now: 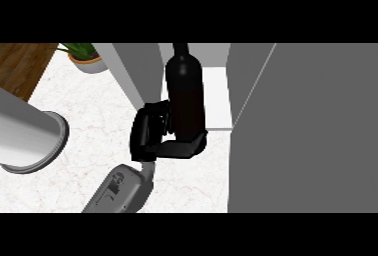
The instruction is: Pick up the wine, place it into the cabinet and close the cabinet
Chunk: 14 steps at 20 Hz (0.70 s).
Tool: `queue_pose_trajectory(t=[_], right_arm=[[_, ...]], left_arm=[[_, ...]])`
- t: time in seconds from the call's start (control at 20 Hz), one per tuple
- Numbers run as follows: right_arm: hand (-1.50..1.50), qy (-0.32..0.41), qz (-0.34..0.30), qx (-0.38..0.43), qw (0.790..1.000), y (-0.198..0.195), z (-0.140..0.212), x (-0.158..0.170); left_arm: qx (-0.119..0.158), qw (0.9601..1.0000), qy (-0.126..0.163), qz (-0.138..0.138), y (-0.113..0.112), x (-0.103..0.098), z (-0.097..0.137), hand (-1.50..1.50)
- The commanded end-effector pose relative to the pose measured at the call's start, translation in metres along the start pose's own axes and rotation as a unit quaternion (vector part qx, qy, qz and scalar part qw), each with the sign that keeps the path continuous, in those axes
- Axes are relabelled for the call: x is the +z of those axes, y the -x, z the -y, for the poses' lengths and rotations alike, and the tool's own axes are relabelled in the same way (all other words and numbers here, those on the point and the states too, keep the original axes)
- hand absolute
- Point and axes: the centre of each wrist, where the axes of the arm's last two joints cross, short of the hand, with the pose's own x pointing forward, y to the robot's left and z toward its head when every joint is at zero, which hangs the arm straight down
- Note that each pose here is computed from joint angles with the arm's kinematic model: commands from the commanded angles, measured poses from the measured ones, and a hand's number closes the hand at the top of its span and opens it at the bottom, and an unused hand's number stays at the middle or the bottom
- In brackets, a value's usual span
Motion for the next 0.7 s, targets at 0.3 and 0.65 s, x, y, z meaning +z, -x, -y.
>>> queue_pose_trajectory(t=[0.3,0.65], right_arm=[[-1.5,0.002,-0.006,0.003,1.0,0.016,0.004,-0.004],[-1.5,-0.002,-0.003,-0.001,1.0,0.007,-0.001,0.0]], left_arm=[[-0.007,0.9993,-0.029,-0.023,0.038,-0.005,0.006,1.5],[-0.01,0.9979,-0.041,-0.049,0.067,0.005,-0.001,1.5]])
